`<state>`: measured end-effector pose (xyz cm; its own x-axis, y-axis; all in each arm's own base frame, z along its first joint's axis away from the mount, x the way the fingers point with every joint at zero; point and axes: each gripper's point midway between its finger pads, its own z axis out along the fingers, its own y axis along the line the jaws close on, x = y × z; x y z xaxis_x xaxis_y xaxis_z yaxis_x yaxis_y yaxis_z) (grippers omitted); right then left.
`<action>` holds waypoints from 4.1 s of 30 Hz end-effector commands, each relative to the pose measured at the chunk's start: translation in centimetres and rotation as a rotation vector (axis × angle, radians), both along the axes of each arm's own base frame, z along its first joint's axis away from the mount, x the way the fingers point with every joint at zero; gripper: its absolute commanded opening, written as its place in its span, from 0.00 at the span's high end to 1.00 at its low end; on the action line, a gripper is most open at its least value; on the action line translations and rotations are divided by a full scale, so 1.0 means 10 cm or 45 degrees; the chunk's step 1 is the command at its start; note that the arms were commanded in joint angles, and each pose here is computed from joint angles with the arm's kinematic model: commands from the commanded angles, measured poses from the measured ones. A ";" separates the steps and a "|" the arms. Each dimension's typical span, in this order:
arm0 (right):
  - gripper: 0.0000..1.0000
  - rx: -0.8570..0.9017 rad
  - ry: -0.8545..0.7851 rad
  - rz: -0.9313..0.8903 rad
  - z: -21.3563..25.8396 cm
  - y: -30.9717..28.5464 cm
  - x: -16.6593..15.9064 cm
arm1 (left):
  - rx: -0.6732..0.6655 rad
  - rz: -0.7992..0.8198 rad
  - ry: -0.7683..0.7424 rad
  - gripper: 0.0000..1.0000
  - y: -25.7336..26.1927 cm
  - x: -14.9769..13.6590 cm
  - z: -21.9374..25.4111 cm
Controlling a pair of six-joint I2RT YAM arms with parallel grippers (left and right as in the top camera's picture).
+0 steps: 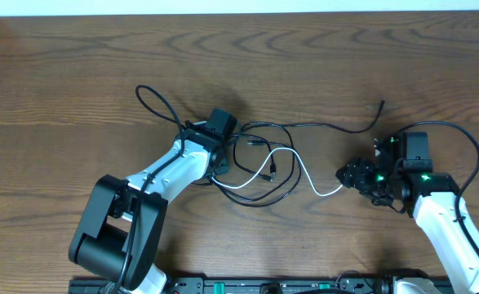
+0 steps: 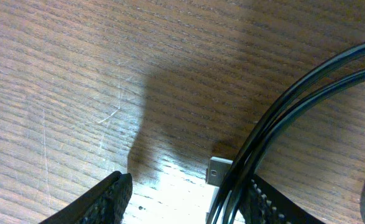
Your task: Untangle cables
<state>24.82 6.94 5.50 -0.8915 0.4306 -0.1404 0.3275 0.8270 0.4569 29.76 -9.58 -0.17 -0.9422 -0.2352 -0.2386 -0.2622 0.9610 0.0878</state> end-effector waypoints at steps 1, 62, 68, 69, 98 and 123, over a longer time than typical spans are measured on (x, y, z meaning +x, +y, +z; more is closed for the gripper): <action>0.33 -0.045 0.035 -0.024 -0.02 0.00 -0.04 | 0.042 0.021 0.097 0.41 0.11 -0.17 -0.22; 0.99 -0.015 -0.785 -1.284 0.82 -2.67 0.51 | 0.046 0.021 0.107 0.14 0.11 -0.19 -0.22; 0.99 -0.053 -1.166 -1.190 1.58 -2.83 0.76 | 0.046 0.021 0.106 0.14 0.11 -0.19 -0.22; 0.99 -0.063 -1.198 -1.182 1.68 -2.85 0.78 | 0.046 0.022 0.107 0.14 0.11 -0.19 -0.22; 0.99 -0.879 -0.500 -0.812 2.04 -3.32 1.32 | 0.009 0.019 0.096 0.14 0.06 -0.16 -0.22; 0.09 -0.170 -0.183 -0.304 0.89 -1.82 1.44 | 0.002 0.018 0.090 0.14 0.05 -0.15 -0.22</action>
